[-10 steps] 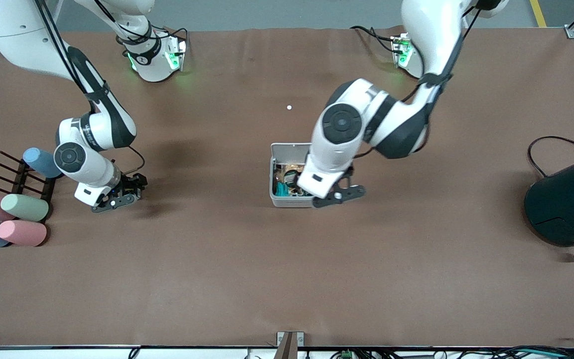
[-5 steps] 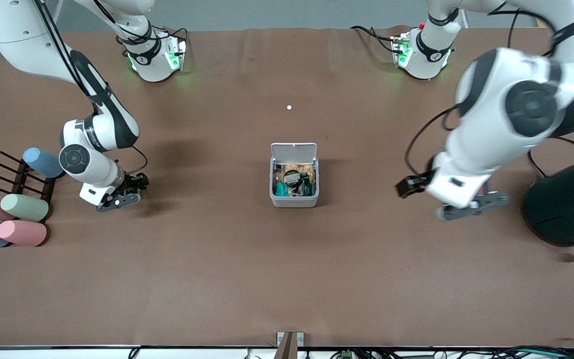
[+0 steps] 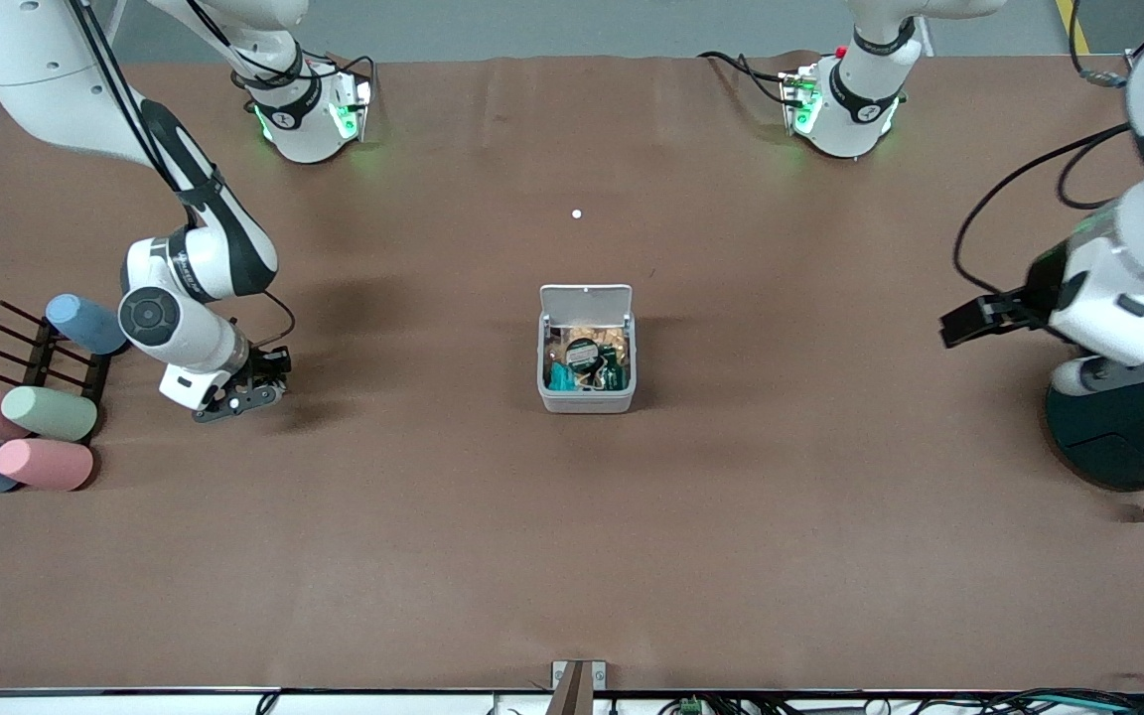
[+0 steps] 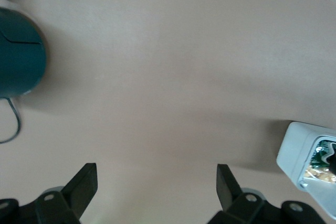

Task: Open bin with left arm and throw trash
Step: 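Carry the black packet over the bin and open the right gripper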

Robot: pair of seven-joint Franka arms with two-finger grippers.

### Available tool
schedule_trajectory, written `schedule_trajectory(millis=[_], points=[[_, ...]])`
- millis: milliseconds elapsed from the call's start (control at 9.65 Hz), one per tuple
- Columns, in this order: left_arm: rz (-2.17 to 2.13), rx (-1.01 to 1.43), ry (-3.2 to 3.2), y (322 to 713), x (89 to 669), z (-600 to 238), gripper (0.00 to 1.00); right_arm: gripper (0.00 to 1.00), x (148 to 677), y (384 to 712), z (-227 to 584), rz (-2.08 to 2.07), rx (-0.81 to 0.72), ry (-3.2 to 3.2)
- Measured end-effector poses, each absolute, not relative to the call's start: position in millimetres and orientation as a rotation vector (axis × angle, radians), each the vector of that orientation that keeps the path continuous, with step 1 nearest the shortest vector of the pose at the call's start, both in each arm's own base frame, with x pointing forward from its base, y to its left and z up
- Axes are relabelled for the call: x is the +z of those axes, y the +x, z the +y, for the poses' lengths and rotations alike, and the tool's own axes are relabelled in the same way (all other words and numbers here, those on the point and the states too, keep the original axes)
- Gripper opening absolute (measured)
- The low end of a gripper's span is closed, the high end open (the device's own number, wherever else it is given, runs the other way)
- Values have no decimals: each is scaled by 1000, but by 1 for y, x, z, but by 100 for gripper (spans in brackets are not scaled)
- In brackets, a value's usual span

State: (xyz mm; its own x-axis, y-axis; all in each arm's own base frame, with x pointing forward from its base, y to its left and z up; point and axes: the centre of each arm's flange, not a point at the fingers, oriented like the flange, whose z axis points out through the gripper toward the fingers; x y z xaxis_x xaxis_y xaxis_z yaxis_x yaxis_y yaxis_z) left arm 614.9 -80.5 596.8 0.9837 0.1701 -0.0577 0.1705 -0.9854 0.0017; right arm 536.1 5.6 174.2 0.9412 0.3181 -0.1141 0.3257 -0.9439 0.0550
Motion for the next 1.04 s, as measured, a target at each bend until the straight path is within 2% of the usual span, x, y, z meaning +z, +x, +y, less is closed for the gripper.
schedule_trajectory(millis=[415, 622, 1036], points=[[233, -76, 3123, 588, 628, -51, 100, 43, 185, 541, 40, 473, -129, 3092], [229, -56, 3124, 565, 644, -51, 100, 44, 208, 552, 86, 378, -102, 3225], [190, -27, 3126, 544, 664, -49, 100, 43, 273, 569, 206, 44, 10, 3368]])
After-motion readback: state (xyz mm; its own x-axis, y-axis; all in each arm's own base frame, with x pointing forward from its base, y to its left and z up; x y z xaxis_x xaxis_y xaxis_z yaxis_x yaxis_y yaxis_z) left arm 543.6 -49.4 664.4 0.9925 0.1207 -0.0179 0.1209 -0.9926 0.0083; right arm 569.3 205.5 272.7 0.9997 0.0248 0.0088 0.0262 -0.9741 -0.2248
